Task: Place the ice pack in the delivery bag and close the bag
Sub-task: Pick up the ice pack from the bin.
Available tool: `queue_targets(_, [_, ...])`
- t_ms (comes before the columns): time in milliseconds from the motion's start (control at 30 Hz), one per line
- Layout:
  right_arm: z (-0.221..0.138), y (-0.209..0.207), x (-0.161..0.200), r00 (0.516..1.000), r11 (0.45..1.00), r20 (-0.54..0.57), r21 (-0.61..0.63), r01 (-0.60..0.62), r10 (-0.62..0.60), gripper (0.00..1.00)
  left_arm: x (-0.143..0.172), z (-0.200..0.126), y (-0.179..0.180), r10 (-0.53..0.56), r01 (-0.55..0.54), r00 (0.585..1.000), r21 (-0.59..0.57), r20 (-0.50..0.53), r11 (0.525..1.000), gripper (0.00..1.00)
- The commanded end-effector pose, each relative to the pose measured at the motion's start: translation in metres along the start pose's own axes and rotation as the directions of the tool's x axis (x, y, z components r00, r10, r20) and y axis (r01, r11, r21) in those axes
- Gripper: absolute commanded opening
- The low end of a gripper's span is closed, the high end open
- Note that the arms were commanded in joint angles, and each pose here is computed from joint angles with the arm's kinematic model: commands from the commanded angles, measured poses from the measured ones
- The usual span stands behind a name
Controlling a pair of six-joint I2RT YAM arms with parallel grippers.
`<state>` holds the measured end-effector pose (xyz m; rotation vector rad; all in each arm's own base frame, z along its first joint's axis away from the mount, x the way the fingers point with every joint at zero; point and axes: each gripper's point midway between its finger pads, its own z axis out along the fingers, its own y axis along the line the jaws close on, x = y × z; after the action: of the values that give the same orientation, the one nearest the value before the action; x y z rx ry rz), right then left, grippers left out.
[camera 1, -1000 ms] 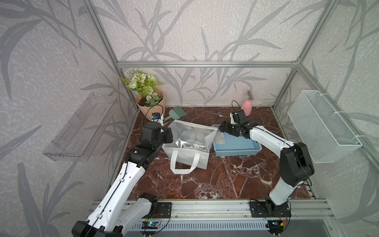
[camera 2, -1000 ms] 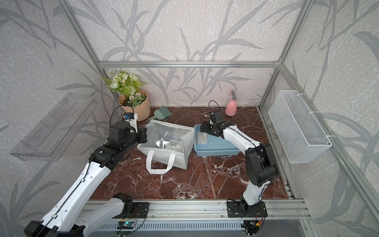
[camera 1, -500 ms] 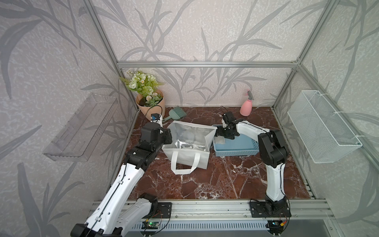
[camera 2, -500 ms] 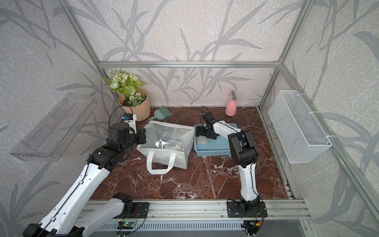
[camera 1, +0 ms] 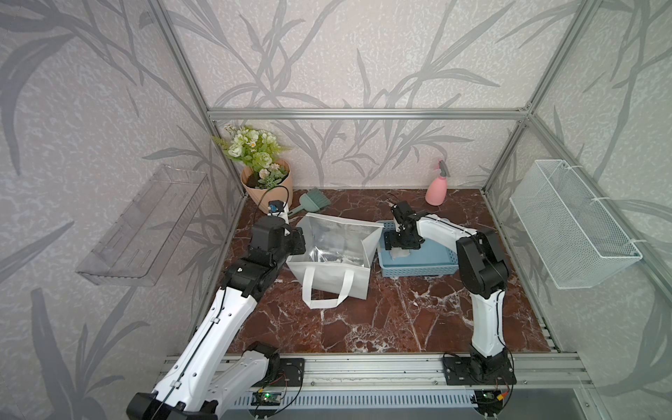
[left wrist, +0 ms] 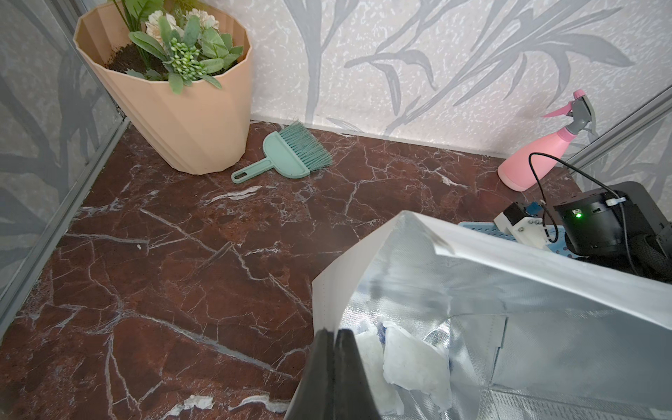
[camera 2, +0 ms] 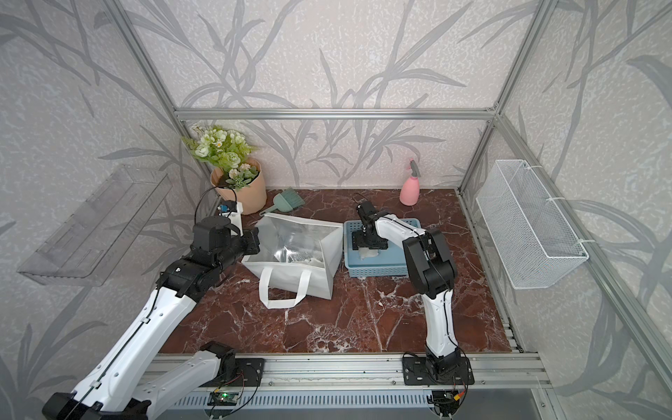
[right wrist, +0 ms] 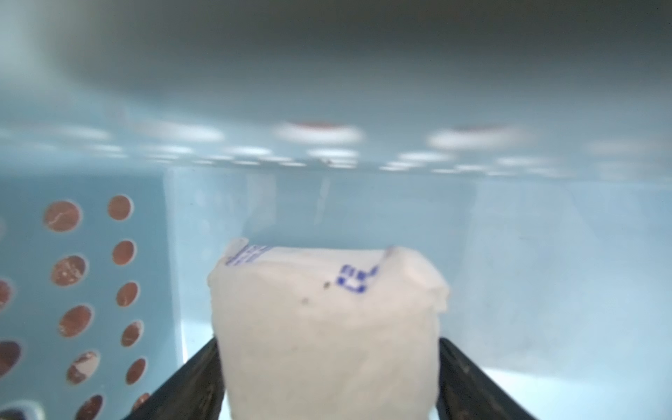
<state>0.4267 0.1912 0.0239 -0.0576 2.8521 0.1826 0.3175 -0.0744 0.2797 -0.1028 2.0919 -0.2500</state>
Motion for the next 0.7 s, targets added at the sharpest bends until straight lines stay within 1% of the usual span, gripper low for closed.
queue_targets(0, [0.007, -0.001, 0.020, 0.996, 0.999, -0.083, -0.005, 0.041, -0.041, 0.89, -0.013, 0.001, -0.001, 0.004, -0.004, 0.999, 0.002, 0.038, 1.000, 0.00])
queue_targets(100, [0.016, 0.005, 0.027, 0.991, 0.998, -0.117, -0.007, 0.062, -0.062, 0.90, -0.014, 0.001, -0.002, 0.006, -0.006, 0.999, 0.006, 0.038, 1.000, 0.00])
queue_targets(233, [0.021, 0.002, 0.033, 0.990, 0.999, -0.129, 0.010, 0.050, -0.048, 0.89, -0.014, -0.001, 0.000, 0.007, -0.007, 0.999, -0.003, 0.039, 1.000, 0.00])
queue_targets(300, [0.020, 0.000, 0.034, 0.991, 0.999, -0.121, 0.013, 0.050, -0.048, 0.80, -0.013, -0.002, 0.000, 0.007, -0.007, 0.999, -0.006, 0.040, 1.000, 0.00])
queue_targets(367, [0.017, -0.001, 0.033, 0.992, 0.999, -0.114, 0.017, 0.048, -0.046, 0.69, -0.013, -0.002, 0.000, 0.006, -0.006, 0.999, -0.005, 0.041, 1.000, 0.00])
queue_targets(500, [0.002, -0.002, 0.025, 0.997, 1.000, -0.070, 0.008, 0.026, -0.025, 0.53, -0.013, -0.002, 0.000, 0.006, -0.006, 0.999, -0.003, 0.040, 1.000, 0.00])
queue_targets(600, [-0.017, -0.003, 0.016, 1.000, 1.000, -0.017, -0.017, -0.002, 0.002, 0.46, -0.013, -0.002, -0.001, 0.006, -0.006, 0.999, -0.001, 0.040, 1.000, 0.00])
queue_targets(667, [-0.034, -0.004, 0.009, 0.999, 0.999, 0.024, -0.038, -0.027, 0.028, 0.45, -0.013, -0.002, -0.001, 0.006, -0.006, 0.999, 0.001, 0.039, 1.000, 0.00])
